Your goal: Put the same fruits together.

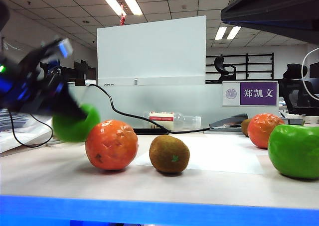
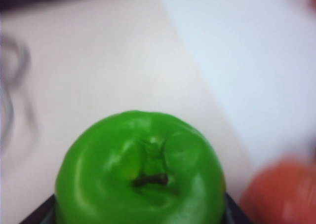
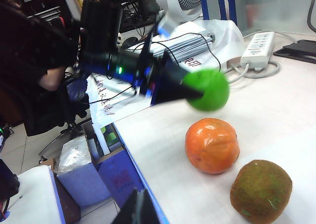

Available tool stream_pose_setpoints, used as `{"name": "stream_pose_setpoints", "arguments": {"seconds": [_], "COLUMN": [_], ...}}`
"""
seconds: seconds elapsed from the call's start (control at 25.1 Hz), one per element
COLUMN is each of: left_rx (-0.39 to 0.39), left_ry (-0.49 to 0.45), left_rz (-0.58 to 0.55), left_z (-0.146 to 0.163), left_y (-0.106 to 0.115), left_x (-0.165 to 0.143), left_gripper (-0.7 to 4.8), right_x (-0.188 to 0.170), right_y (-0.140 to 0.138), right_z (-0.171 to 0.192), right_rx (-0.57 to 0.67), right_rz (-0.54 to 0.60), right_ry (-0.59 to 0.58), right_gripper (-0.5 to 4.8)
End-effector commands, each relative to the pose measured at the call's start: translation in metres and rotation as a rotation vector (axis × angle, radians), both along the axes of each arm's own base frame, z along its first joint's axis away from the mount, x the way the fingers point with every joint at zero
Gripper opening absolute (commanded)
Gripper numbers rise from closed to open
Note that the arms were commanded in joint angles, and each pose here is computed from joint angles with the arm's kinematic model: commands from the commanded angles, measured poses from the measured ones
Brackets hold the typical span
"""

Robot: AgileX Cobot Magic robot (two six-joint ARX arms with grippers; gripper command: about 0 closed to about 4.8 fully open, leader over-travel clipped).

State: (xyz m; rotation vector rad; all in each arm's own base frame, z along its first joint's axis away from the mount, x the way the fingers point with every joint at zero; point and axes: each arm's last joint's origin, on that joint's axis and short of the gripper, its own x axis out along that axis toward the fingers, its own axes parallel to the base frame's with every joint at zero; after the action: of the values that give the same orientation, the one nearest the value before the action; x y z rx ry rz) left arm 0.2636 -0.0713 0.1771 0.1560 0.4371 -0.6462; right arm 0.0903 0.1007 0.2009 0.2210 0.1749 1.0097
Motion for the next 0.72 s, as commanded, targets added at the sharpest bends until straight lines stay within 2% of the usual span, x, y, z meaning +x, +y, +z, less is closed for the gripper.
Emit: {"name": "stream_pose_setpoints", "arguments": {"seconds": [0.04,0.16,0.28,0.4,0.48,0.72], "left_rx": [-0.064,-0.104,-0.115,-0.122,-0.12,-0.101], "left_ry": [-0.037,-0.047,-0.067,-0.076,-0.079,-0.115], "left_rz": [-0.049,-0.116,-0.179,-0.261,-0.316,-0.466], "left_z": [0.021,0.038,0.049,0.054,0.054,0.052], "left_y": [-0.005,-0.017,-0.033,-0.054,-0.068,-0.103], "left_x": [0.01,0.015,0.014,0.007,0.001,-0.017], "left_gripper": [-0.06,-0.06,-0.06,-0.06,-0.06,-0.06], "right_x": [0.0,0.002,0.006,0.009,0.01,0.011], "right_y": [0.0,-0.001,-0.005,-0.011,-0.015,-0.021], "right_z": [0.004,0.003,0.004,0.011,0.018,0.036], "right_rx": [0.016,-0.012,-0.084,-0.221,-0.293,-0.333], "right_rz": [-0.021,-0.084,-0.264,-0.494,-0.604,-0.785], "right_ry": [-0.021,-0.036,-0.017,-0.013,-0.035,-0.096], "right_gripper": [-0.06,-0.06,-0.06,-0.06,-0.06,-0.06]}}
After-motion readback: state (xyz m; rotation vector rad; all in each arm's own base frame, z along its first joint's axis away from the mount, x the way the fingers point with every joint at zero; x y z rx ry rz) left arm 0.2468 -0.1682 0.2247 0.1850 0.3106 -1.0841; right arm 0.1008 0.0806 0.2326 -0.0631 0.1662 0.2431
